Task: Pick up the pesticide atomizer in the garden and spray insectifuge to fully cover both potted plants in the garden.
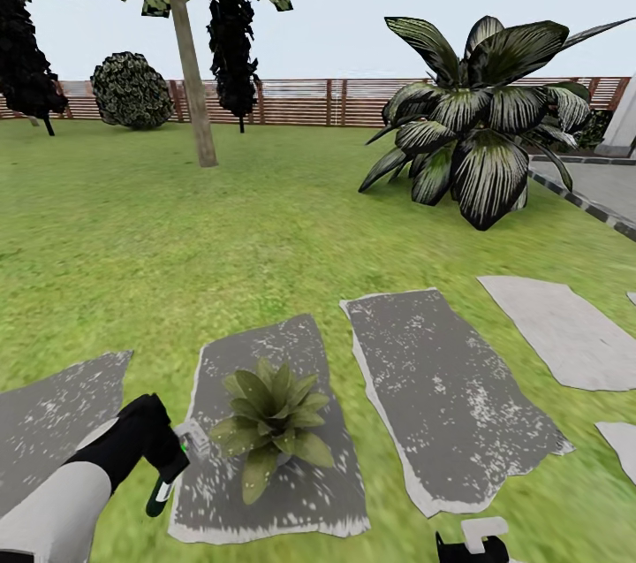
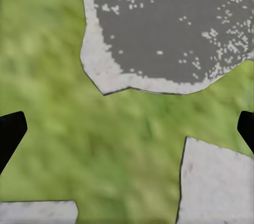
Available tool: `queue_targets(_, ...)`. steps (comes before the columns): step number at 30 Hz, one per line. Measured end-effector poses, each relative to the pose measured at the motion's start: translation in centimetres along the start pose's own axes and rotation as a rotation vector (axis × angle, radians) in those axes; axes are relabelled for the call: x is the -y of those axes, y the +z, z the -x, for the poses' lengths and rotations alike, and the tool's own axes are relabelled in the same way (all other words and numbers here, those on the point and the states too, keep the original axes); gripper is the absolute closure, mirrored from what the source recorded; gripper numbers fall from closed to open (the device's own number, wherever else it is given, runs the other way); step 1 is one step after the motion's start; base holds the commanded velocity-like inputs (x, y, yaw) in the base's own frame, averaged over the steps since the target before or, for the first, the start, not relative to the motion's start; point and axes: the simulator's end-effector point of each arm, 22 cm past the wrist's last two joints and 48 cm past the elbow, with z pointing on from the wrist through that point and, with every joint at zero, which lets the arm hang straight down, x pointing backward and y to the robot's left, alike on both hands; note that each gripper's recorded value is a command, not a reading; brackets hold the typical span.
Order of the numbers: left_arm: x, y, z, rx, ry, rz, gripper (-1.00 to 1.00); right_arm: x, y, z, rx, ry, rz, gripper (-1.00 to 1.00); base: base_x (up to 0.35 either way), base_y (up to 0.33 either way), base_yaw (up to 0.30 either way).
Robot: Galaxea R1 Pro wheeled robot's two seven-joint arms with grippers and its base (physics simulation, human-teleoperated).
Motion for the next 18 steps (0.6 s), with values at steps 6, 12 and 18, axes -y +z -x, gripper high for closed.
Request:
queue_targets(6, -0.7, 0.0, -1.1, -0.013, -0.005, 0.01, 1.0, 0.0, 0.0, 0.0, 0.0, 0.0, 0.0, -1.0, 0.0, 0.0, 0.0)
queue_targets(12, 0.8, -0.2, 0.7, 0.009, 0.003, -0.033, 1.0, -0.1, 0.0, 0.1, 0.001, 0.001, 0.001, -1.0, 0.0, 0.0, 0.0)
queue_targets(18, 1.9, -2.3, 3.6, 0.036, 0.037, -0.108, 1.0, -0.1, 0.0, 0.1, 0.001, 0.001, 0.001, -1.0, 0.0, 0.0, 0.0)
